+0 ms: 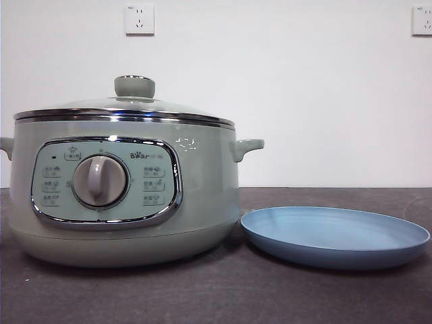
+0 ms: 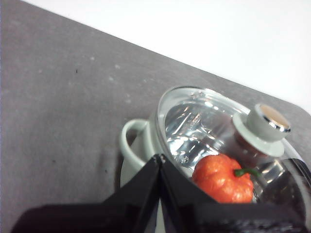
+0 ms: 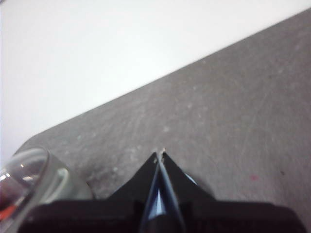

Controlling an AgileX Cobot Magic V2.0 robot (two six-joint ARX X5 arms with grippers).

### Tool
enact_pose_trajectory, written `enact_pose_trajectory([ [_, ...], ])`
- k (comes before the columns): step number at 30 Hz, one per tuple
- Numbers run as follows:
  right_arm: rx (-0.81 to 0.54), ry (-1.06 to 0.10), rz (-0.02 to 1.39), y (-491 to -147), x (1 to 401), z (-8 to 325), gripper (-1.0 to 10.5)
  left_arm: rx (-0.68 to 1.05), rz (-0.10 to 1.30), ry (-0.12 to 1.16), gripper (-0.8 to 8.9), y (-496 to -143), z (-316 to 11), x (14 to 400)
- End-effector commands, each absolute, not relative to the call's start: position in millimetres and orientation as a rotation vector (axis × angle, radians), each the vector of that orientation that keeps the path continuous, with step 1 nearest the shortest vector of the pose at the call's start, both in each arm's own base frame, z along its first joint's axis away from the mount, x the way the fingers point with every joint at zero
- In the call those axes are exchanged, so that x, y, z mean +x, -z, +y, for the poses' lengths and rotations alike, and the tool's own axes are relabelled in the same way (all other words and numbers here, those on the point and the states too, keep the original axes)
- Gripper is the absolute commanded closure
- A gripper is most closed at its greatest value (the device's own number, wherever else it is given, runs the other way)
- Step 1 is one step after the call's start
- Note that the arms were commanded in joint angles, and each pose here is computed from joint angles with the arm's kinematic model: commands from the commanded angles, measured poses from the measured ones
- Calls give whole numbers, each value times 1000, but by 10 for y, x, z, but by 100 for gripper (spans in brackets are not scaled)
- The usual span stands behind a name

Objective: Take the pumpkin out from the steamer,put the pumpkin in the blue plate,close the lid

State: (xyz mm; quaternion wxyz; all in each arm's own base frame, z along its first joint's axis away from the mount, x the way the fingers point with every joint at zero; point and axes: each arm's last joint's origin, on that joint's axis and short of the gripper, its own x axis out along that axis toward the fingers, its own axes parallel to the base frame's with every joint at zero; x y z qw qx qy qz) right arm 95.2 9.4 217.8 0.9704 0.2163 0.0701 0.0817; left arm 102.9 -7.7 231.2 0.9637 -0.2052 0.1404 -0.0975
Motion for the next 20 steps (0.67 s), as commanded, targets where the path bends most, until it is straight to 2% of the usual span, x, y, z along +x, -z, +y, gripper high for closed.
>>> enact_pose_trajectory([
  [1,424,-172,124,-2362,974,97,963,-333,282,223,821,-2467,-80,1093],
  [11,248,-176,183,-2924,1106,106,962,-171,293,325,820,-2961,-104,1314],
  [17,130,-293,257,-3248,1212,144,962,-179,333,394,818,-3166,-124,1442],
  [20,118,-368,268,-3380,1270,168,939,-187,350,436,817,-3235,-137,1495],
])
